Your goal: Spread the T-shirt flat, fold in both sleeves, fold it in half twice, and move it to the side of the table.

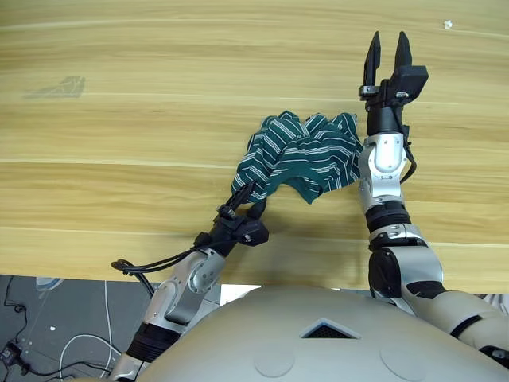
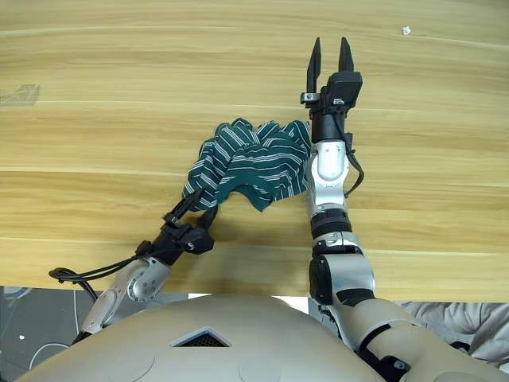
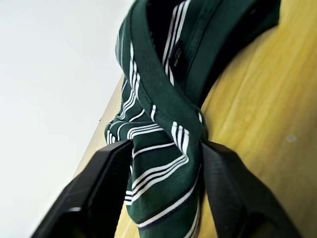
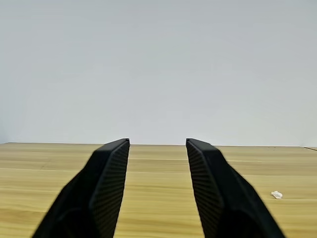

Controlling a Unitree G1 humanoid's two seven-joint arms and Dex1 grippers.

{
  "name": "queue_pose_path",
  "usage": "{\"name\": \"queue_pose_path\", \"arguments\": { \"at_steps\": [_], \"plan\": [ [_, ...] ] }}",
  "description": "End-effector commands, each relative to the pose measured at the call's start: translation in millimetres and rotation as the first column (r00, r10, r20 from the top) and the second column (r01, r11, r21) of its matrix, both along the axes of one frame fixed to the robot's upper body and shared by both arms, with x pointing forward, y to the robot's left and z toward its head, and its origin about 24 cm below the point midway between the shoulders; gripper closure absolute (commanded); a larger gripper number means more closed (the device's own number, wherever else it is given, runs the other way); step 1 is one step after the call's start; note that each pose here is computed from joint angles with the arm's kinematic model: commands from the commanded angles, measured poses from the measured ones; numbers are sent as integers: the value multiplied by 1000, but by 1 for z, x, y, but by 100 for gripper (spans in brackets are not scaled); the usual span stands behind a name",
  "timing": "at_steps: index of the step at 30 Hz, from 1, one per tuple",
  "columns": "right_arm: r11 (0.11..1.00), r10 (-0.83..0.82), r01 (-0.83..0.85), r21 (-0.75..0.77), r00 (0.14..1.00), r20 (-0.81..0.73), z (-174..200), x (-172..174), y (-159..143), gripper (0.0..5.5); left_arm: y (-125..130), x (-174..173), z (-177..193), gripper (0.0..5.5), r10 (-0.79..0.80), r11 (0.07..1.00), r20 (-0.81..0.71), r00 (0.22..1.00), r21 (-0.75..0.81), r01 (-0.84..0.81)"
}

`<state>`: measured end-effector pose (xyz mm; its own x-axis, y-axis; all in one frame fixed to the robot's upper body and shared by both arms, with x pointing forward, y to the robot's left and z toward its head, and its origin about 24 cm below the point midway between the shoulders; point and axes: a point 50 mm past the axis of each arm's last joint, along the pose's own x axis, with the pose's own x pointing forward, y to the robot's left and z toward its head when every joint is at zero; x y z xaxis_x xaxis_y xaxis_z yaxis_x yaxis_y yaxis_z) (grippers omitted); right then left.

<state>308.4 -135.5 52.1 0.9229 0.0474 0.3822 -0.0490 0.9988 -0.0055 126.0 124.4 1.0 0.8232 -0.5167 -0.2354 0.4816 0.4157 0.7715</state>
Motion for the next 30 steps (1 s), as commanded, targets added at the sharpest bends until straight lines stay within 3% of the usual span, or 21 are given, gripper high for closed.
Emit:
{"name": "queue_pose_path", "arguments": {
  "at_steps": [1, 17, 23, 30],
  "plan": [
    [1000, 7, -7, -8, 1000, 11, 4, 3, 2, 339, 5, -9, -18, 362, 5, 997, -96, 995, 77, 2],
    [1000, 7, -7, -14, 1000, 6, 3, 5, 2, 339, 7, -5, -17, 547, 6, 997, -86, 996, 80, 0],
    [998, 10, -9, -55, 1000, 29, 3, 3, -2, 339, 7, 3, -2, 547, -27, 998, -45, 999, 55, 29],
    [980, 94, -82, -183, 994, 57, 8, -24, -22, 339, -2, 8, 38, 547, -75, 981, -48, 996, -185, 64]
  ]
}}
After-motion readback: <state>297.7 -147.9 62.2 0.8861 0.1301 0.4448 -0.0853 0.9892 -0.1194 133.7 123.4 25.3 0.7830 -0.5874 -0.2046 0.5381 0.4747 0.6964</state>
